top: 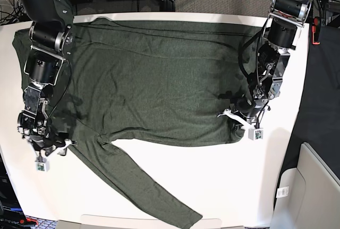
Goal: Fold the T-shirt properly
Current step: 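Move both grippers down to the shirt's hem corners and grasp them, then lift the hem with both grippers and fold it toward the shoulder band, then lay the folded hem down and release it with both grippers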
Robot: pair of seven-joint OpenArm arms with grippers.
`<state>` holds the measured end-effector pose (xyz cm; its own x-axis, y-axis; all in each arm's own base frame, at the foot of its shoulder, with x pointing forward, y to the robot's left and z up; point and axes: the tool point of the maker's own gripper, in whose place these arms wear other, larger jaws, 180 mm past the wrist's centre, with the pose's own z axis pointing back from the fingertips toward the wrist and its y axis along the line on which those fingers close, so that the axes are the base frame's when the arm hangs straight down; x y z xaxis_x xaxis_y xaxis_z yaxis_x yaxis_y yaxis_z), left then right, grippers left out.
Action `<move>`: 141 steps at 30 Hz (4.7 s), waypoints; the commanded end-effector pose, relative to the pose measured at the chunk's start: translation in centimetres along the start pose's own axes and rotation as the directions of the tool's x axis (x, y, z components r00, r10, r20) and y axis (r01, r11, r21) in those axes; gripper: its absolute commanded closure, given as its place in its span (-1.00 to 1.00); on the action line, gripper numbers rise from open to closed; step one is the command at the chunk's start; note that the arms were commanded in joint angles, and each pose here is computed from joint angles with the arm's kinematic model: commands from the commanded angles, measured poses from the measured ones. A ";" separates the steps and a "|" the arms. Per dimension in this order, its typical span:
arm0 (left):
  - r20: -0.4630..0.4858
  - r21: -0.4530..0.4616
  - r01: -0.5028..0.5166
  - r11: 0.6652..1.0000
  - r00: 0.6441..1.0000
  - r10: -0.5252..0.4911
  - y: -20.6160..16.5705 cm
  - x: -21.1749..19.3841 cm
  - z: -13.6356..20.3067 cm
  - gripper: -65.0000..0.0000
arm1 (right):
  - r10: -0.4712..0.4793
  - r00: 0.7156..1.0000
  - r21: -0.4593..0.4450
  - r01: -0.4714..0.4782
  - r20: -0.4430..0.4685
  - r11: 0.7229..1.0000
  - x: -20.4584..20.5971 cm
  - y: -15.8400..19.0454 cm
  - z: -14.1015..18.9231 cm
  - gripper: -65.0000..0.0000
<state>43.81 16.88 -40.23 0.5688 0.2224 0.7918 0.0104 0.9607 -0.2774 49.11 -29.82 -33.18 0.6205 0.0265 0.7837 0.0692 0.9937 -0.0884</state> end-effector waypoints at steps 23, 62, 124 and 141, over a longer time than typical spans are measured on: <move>0.056 -0.010 0.006 1.000 0.998 -0.005 -0.1 1.9 0.1 1.00 | 0.078 0.994 -0.056 -0.083 -0.081 0.995 -4.8 -2.6 -0.6 -0.06; 0.181 -0.026 -0.055 0.998 0.982 0.059 0.5 4.2 3.8 1.00 | -0.083 0.996 0.110 0.079 0.031 0.991 -5.8 -5.5 7.6 0.94; 0.179 -0.027 -0.055 0.998 0.982 0.059 0.5 4.0 3.9 1.00 | -0.100 0.980 0.125 0.122 -0.169 0.985 -8.8 -6.5 4.9 0.99; 0.225 -0.091 -0.021 0.996 0.974 0.042 -2.1 4.7 5.9 1.00 | -0.078 0.994 0.169 0.091 -0.083 0.981 -8.1 -7.2 8.9 0.99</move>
<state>40.36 16.35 -35.24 0.4383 0.2949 0.8491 0.0513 0.9349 -0.3512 35.73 -34.77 -35.79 0.7170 -0.0816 0.6922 -0.0074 0.9922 0.1247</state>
